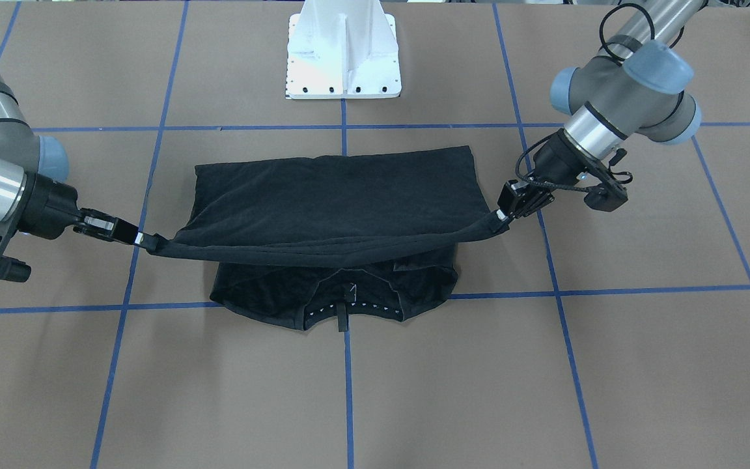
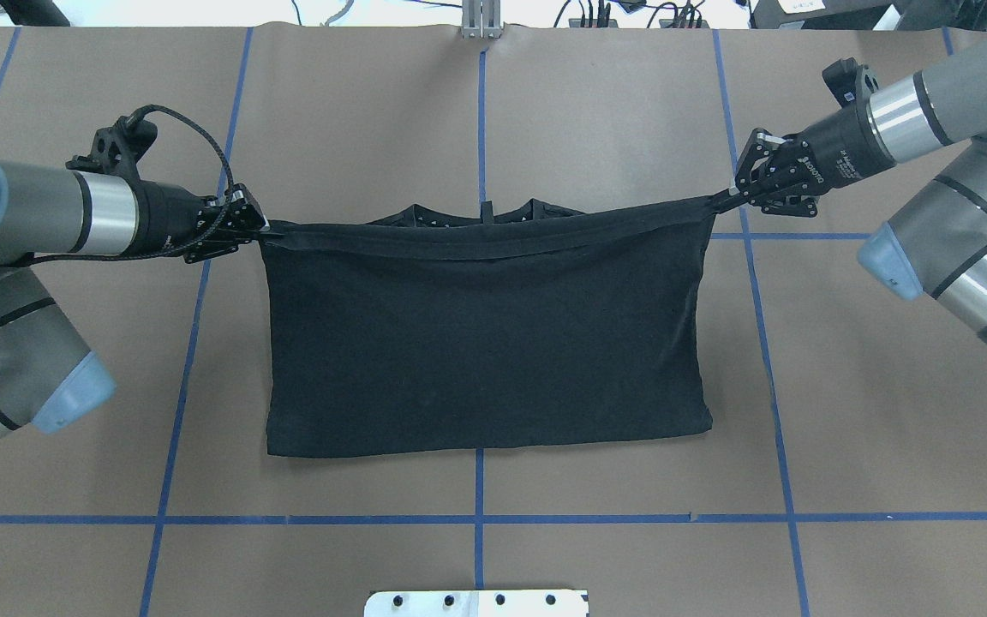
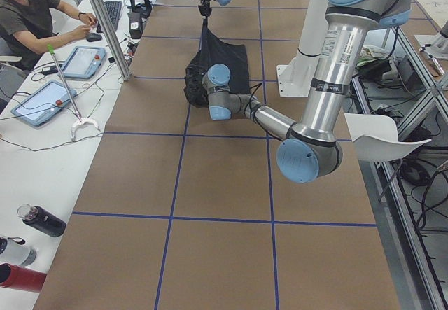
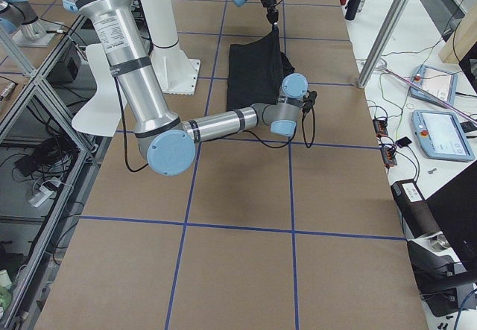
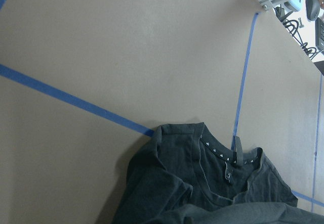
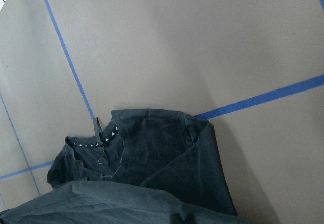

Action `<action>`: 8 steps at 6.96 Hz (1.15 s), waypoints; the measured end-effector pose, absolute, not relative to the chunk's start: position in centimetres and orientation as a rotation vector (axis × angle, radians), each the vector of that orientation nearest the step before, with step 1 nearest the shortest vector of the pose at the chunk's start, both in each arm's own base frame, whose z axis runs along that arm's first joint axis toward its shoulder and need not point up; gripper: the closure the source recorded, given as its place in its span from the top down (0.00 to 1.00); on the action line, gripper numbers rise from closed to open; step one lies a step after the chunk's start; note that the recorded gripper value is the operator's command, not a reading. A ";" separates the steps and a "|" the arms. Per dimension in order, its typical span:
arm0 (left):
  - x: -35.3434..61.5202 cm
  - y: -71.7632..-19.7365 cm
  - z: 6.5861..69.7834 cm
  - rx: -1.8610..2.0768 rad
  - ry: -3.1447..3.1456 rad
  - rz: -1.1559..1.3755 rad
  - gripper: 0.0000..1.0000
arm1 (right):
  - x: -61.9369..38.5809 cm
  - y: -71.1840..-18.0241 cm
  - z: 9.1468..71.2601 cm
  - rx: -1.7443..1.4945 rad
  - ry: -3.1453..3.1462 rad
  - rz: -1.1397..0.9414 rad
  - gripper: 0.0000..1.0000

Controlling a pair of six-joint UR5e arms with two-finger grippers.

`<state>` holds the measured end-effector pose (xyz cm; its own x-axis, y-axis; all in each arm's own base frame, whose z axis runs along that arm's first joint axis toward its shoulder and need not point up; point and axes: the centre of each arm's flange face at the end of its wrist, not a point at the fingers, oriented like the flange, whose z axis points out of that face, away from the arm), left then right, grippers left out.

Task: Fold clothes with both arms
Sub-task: 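Lay the hem down over the collar with both grippers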

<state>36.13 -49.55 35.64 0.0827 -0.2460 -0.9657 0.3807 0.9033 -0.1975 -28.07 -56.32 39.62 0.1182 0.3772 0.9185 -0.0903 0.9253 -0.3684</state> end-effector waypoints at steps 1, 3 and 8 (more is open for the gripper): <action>37.5 -51.1 36.0 0.117 1.395 -0.481 0.00 | -28.8 -57.3 40.2 -0.234 -1.401 0.376 0.00; 38.7 -52.6 37.7 0.119 1.359 -0.502 0.00 | -29.9 -58.5 42.1 -0.224 -1.368 0.430 0.00; 39.1 -53.2 39.5 0.154 1.321 -0.492 0.00 | -30.8 -59.5 45.2 -0.216 -1.318 0.502 0.00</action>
<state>39.05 -53.23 39.46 0.1620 -0.2570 -0.9527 0.4287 0.8879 -0.1666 -30.79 -59.52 45.23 0.1632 0.4680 0.8685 -0.2282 0.8744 -0.4283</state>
